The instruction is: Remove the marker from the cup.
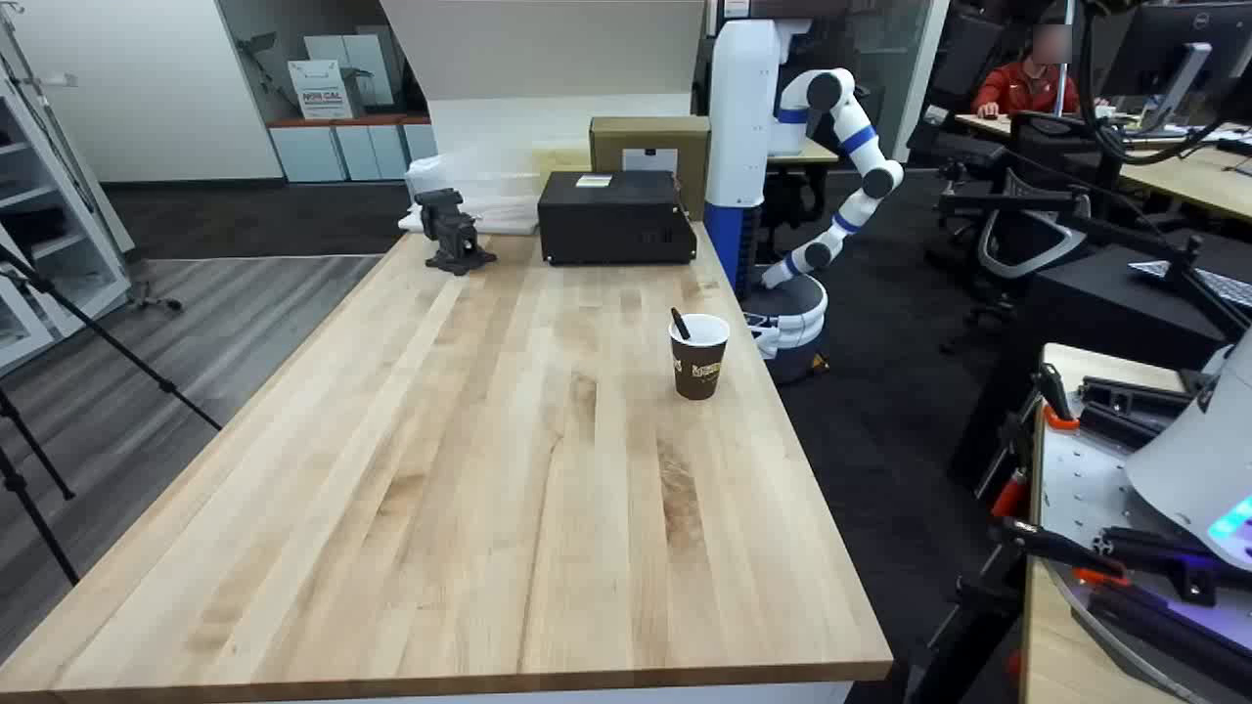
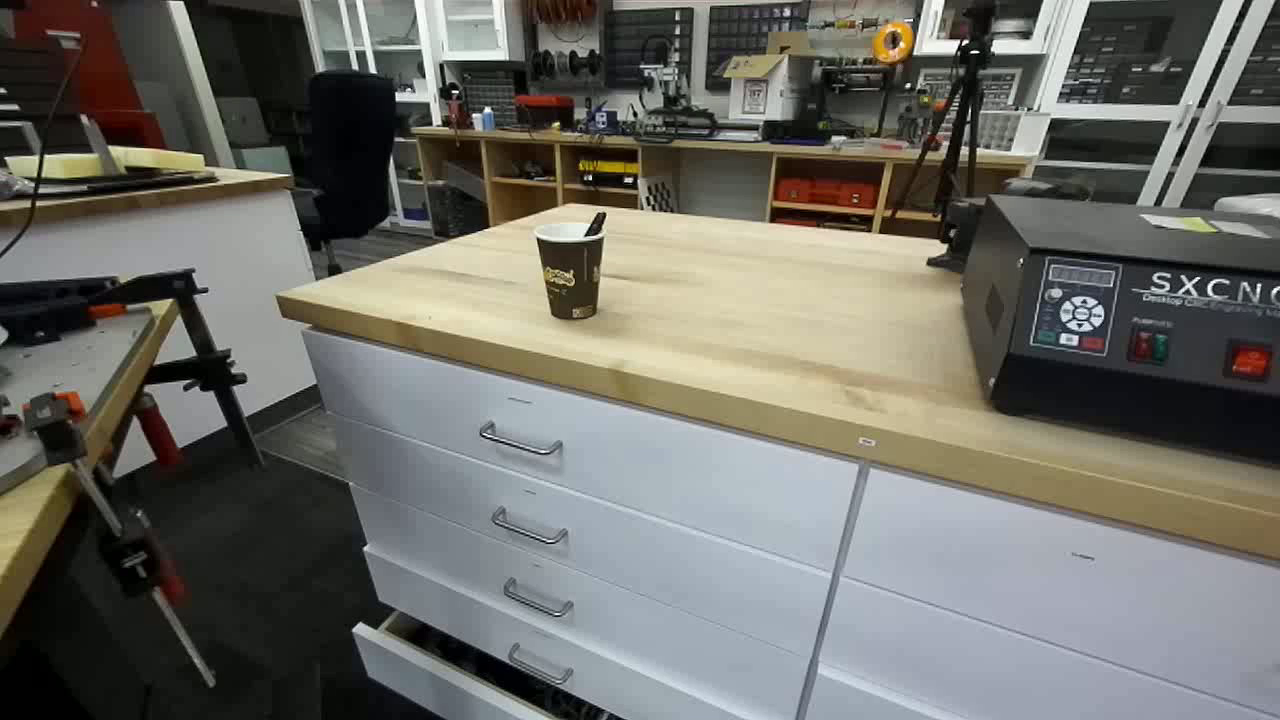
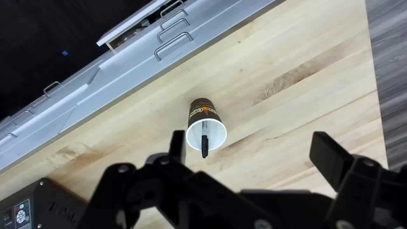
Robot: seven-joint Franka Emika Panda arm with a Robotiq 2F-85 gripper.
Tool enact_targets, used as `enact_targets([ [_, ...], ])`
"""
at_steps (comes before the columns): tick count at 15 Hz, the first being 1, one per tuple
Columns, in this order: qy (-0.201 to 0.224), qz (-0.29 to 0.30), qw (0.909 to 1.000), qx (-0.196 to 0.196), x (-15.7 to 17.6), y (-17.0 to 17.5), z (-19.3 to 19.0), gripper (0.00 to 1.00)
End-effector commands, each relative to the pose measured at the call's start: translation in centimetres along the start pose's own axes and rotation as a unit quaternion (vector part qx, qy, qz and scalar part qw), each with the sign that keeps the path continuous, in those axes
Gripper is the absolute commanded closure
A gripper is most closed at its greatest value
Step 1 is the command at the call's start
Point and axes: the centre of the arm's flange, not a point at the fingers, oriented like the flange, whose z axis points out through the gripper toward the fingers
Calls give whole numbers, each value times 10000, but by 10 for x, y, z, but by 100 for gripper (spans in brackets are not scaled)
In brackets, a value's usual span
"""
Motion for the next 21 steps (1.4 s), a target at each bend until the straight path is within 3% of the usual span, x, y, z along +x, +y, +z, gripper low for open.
enact_targets([
  [1, -17, 1, 10000, 1, 0, 0, 1, 0],
  [12, -147, 17, 9999, 39, 6, 2, 6, 0],
  [16, -546, -251, 9981, 137, 56, 14, 19, 0],
  [21, -1236, -774, 9891, 182, 135, 31, 49, 0],
])
